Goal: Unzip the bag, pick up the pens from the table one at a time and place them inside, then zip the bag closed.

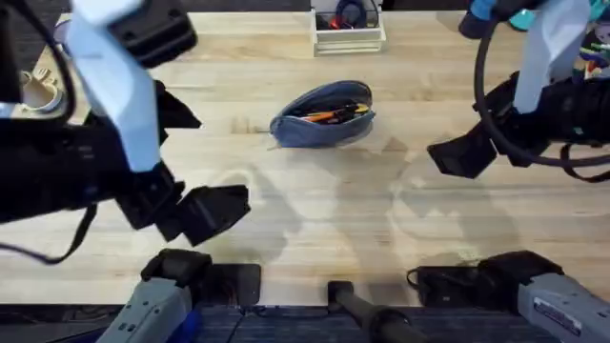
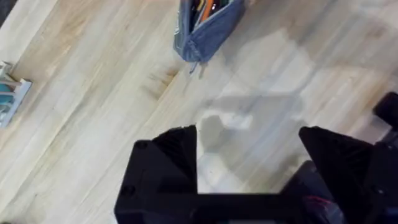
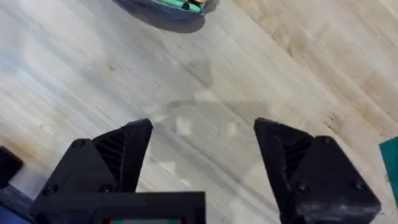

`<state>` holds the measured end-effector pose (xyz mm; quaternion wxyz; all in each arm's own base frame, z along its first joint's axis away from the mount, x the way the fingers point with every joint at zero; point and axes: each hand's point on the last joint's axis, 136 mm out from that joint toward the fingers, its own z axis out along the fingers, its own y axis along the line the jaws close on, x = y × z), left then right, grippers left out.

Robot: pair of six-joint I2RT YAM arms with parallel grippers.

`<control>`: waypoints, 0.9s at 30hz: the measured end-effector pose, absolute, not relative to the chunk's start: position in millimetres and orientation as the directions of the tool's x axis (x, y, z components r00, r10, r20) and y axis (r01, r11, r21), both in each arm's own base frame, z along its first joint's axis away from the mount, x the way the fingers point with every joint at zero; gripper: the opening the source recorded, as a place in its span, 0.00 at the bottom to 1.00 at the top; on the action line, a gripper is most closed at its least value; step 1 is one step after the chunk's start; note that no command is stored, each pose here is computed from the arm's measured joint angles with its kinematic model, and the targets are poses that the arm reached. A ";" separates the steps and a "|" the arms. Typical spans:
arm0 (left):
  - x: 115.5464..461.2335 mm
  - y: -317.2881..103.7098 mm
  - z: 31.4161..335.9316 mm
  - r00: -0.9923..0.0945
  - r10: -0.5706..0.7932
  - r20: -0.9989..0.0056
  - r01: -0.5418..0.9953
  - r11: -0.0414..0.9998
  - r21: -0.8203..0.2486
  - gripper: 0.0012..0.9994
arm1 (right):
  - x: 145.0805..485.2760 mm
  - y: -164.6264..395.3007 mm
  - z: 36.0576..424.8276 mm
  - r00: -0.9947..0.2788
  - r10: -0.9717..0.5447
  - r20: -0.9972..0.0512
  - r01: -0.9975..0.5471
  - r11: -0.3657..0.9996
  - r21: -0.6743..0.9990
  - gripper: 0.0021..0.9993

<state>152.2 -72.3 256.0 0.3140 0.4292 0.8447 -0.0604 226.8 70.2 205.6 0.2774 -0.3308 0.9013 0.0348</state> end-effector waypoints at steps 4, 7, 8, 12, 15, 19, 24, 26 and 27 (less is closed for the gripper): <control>163.5 -69.6 244.2 -0.447 0.678 -0.583 0.749 0.640 0.171 0.99 | 226.8 70.2 205.6 -0.627 -0.577 -0.523 -0.616 0.779 -0.121 1.00; 174.9 -66.9 232.9 -0.455 0.669 -0.588 0.734 0.655 0.178 0.99 | 226.8 70.2 205.6 -0.627 -0.577 -0.523 -0.616 0.779 -0.121 1.00; 178.1 -66.1 229.0 -0.457 0.667 -0.589 0.730 0.659 0.179 0.99 | 226.8 70.2 205.6 -0.627 -0.577 -0.523 -0.616 0.779 -0.121 1.00; 189.4 -60.9 205.9 -0.478 0.663 -0.576 0.714 0.675 0.184 0.99 | 226.8 70.2 205.6 -0.627 -0.577 -0.523 -0.616 0.779 -0.121 1.00; 187.2 -54.7 182.9 -0.523 0.672 -0.525 0.711 0.683 0.166 0.99 | 226.8 70.2 205.6 -0.627 -0.577 -0.523 -0.616 0.779 -0.121 1.00; 186.2 -50.2 163.3 -0.560 0.678 -0.476 0.711 0.688 0.143 0.99 | 226.8 70.2 205.6 -0.627 -0.577 -0.523 -0.616 0.779 -0.121 1.00; 192.6 -52.7 156.9 -0.518 0.717 -0.466 0.751 0.642 0.154 0.99 | 226.7 70.2 205.6 -0.627 -0.577 -0.523 -0.616 0.779 -0.121 1.00; 194.0 -55.6 153.0 -0.493 0.736 -0.464 0.778 0.611 0.143 0.99 | 226.8 70.2 205.6 -0.627 -0.577 -0.523 -0.616 0.779 -0.121 1.00; 195.7 -56.5 151.3 -0.486 0.740 -0.466 0.788 0.602 0.134 0.99 | 226.8 70.2 205.6 -0.627 -0.577 -0.523 -0.616 0.779 -0.121 1.00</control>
